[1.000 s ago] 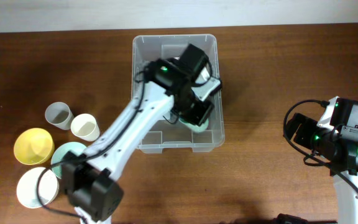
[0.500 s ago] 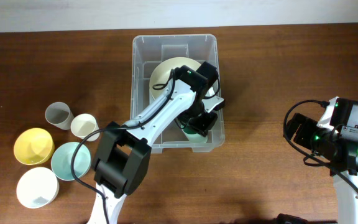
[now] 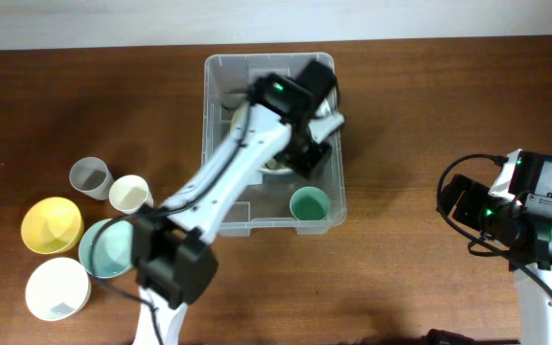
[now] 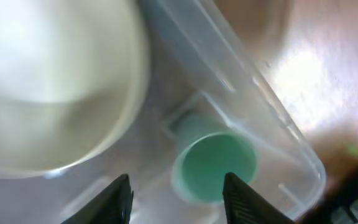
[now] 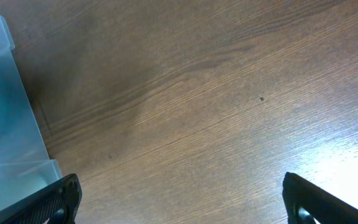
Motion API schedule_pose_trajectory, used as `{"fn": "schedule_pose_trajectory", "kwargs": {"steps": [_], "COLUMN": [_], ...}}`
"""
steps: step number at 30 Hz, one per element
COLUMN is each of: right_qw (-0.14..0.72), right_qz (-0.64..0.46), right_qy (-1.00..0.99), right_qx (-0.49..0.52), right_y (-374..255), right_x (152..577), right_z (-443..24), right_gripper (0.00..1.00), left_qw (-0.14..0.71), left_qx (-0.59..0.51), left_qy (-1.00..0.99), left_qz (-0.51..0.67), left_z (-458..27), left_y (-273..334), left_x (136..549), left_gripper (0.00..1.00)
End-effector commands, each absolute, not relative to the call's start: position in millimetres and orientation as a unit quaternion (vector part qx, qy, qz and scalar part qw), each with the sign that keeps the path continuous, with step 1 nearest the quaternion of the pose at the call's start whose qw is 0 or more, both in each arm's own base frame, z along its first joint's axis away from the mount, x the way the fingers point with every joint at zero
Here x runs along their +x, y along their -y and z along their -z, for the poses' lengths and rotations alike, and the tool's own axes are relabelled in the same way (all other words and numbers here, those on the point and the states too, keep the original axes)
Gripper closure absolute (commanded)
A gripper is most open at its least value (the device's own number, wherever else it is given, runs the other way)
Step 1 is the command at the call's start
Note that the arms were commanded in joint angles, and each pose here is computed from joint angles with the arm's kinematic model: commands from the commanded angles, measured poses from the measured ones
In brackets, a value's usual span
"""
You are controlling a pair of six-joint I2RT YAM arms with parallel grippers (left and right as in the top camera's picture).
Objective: Pack container
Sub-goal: 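Move the left gripper back to grip the white cup rim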
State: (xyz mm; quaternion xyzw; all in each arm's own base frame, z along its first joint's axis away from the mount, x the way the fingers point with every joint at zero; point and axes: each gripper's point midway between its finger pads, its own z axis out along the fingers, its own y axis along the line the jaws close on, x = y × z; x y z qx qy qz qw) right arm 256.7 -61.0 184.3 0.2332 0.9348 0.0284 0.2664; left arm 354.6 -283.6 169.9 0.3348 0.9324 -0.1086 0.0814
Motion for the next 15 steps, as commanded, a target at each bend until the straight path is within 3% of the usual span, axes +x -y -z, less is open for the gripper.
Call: {"fn": "schedule_pose_trajectory", "kwargs": {"steps": [1,4,7,11,15], "right_qw": [0.267,0.269,0.268,0.269,0.271], "right_qz": [-0.031,-0.031,-0.031,-0.031,-0.031], "right_qy": [-0.934,-0.934,-0.934,-0.934,-0.933], "right_qx": [0.235,0.235,0.235,0.234,0.234], "right_y": [62,62,62,62,62], "right_x": [256,257,257,257,258], "right_z": [-184,-185,-184,-185,-185], "right_gripper": [0.01,0.01,0.01,0.01,0.01], "left_qw": [0.204,0.228,0.196,0.135,0.067], "left_qx": [0.266,0.169,0.069,-0.025,-0.053], "left_qy": [-0.940,-0.958,-0.978,-0.990,-0.996], "left_qz": [0.065,0.032,0.014,-0.002,0.003], "left_z": [-255,-280,-274,-245,-200], "left_y": [221,149,78,12,-3], "left_x": [385,399,401,391,375], "left_gripper": [0.46,0.42,0.42,0.42,0.43]}}
